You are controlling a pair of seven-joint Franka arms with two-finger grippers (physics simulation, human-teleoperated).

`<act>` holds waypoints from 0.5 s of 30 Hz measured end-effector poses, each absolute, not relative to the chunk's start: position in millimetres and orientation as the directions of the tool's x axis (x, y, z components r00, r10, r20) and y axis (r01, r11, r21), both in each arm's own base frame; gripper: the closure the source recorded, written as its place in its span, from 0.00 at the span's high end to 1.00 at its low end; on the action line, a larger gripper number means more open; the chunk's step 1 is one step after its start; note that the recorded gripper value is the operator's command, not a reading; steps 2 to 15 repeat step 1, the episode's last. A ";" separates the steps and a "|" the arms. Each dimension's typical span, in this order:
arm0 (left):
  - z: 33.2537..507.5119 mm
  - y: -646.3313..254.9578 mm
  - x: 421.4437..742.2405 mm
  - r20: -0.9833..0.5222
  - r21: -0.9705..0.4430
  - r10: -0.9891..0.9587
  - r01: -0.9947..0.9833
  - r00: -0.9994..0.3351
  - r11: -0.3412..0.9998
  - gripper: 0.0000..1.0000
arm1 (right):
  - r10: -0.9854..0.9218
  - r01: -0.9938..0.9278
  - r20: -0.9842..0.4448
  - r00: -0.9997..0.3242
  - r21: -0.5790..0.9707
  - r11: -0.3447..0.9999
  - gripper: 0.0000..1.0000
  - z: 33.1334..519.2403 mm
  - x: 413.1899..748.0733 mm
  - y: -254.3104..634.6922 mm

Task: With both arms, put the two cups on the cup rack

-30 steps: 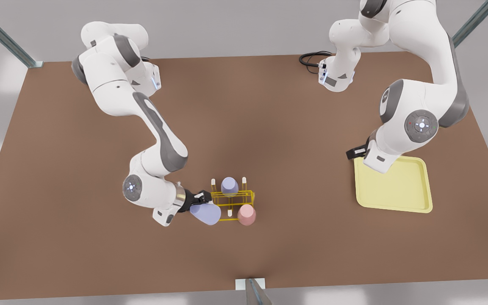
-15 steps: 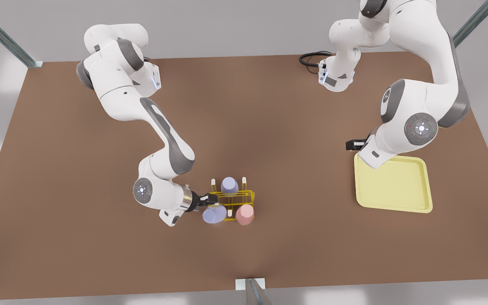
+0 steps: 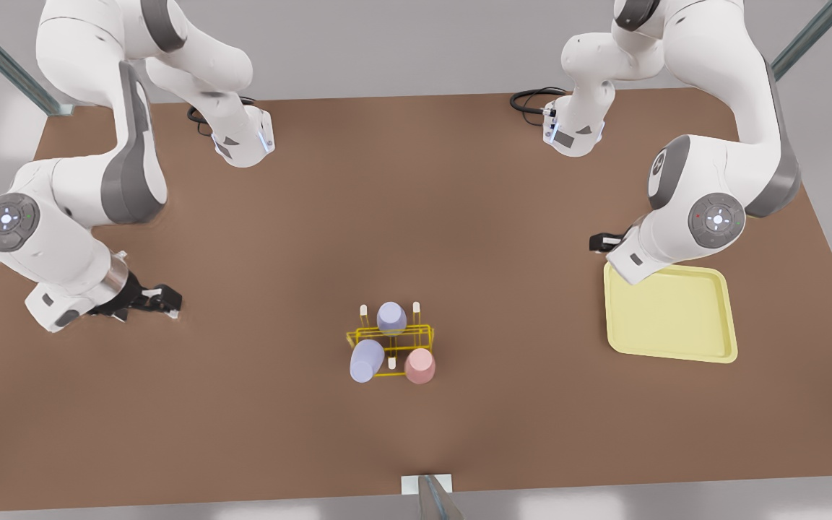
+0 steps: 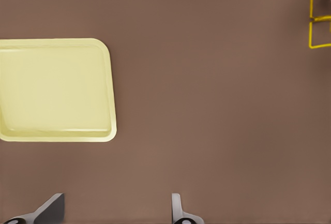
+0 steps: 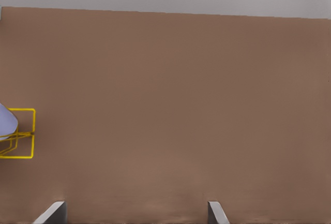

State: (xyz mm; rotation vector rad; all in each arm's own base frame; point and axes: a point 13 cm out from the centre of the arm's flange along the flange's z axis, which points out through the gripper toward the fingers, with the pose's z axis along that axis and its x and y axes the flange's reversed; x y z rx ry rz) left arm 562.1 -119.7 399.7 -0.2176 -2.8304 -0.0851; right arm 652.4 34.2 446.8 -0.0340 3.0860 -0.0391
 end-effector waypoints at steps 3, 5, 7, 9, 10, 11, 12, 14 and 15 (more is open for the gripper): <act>399.7 -119.6 561.8 0.302 0.034 0.145 0.162 -0.942 0.986 1.00 | -0.020 -0.018 -0.052 -0.998 -0.029 0.999 1.00 461.1 638.8 28.9; 399.7 -119.6 561.8 0.302 0.034 0.145 0.162 -0.942 0.986 1.00 | -0.020 -0.018 -0.052 -0.998 -0.029 0.999 1.00 461.1 638.8 28.9; 399.7 -119.6 561.8 0.302 0.034 0.145 0.162 -0.942 0.986 1.00 | -0.020 -0.018 -0.052 -0.998 -0.029 0.999 1.00 461.1 638.8 28.9; 399.7 -119.6 561.8 0.302 0.034 0.145 0.162 -0.942 0.986 1.00 | -0.020 -0.018 -0.052 -0.998 -0.029 0.999 1.00 461.1 638.8 28.9; 399.7 -119.6 561.8 0.302 0.034 0.145 0.162 -0.942 0.986 1.00 | -0.020 -0.018 -0.052 -0.998 -0.029 0.999 1.00 461.1 638.8 28.9; 399.7 -119.6 561.8 0.302 0.034 0.145 0.162 -0.942 0.986 1.00 | -0.020 -0.018 -0.052 -0.998 -0.029 0.999 1.00 461.1 638.8 28.9; 399.7 -119.6 561.8 0.302 0.034 0.145 0.162 -0.942 0.986 1.00 | -0.020 -0.018 -0.052 -0.998 -0.029 0.999 1.00 461.1 638.8 28.9; 399.7 -119.6 561.8 0.302 0.034 0.145 0.162 -0.942 0.986 1.00 | -0.020 -0.018 -0.052 -0.998 -0.029 0.999 1.00 461.1 638.8 28.9; 399.7 -119.6 561.8 0.302 0.034 0.145 0.162 -0.942 0.986 1.00 | -0.020 -0.018 -0.052 -0.998 -0.029 0.999 1.00 461.1 638.8 28.9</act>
